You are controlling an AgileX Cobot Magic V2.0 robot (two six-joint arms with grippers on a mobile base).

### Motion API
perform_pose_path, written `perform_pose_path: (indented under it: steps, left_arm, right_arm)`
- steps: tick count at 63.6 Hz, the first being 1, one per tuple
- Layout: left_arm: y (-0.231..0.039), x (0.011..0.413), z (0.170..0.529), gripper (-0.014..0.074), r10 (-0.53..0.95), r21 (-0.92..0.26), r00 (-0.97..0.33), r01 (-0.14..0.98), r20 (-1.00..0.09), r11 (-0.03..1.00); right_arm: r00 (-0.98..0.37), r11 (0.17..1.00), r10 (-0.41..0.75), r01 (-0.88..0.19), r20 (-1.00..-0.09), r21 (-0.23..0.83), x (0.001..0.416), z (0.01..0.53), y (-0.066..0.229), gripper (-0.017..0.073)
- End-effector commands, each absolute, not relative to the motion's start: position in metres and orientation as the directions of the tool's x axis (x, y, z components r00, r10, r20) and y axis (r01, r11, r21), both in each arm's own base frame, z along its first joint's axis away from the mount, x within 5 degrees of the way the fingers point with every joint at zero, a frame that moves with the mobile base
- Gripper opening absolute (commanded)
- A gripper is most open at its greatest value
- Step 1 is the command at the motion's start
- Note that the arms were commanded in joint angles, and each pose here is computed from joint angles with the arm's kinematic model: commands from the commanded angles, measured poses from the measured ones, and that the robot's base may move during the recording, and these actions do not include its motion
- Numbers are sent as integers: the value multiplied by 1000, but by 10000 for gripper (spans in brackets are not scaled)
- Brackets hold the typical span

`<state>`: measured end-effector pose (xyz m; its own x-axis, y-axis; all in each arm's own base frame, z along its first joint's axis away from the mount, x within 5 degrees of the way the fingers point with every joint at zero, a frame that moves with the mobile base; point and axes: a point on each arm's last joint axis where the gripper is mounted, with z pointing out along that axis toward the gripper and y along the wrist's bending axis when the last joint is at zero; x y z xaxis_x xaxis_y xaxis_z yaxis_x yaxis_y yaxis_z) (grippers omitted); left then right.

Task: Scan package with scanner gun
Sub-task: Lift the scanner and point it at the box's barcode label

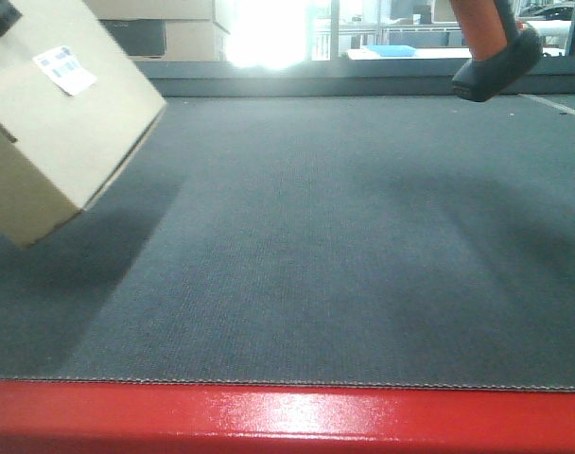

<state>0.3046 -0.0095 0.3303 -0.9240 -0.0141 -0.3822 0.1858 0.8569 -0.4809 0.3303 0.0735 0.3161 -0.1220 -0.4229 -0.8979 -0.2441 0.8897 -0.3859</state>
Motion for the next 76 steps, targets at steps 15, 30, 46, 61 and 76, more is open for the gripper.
perform_pose_path:
  steps: [15, 30, 46, 61, 76]
  left_arm:
    - [-30, 302, 340, -111, -23, -564, -914, 231, -406, 793]
    - [-30, 302, 340, -111, -23, -564, -914, 231, -406, 793]
    - [-30, 302, 340, -111, -23, -564, -914, 231, -406, 793]
    - [-30, 302, 340, -111, -23, -564, -914, 231, -406, 793]
    - [-30, 302, 340, -111, -23, -564, -914, 231, -406, 793]
  right_arm:
    - [-71, 891, -427, -203, -901, -406, 339, 321, 73, -154]
    - [-71, 891, -427, -203, -901, -406, 339, 321, 73, -154]
    - [-98, 938, -323, -163, -941, -305, 339, 323, 70, -154]
    - [-120, 996, -64, -77, -991, -55, 328, 339, 62, -154]
    - [-132, 998, 54, -19, -990, 57, 310, 334, 54, -155]
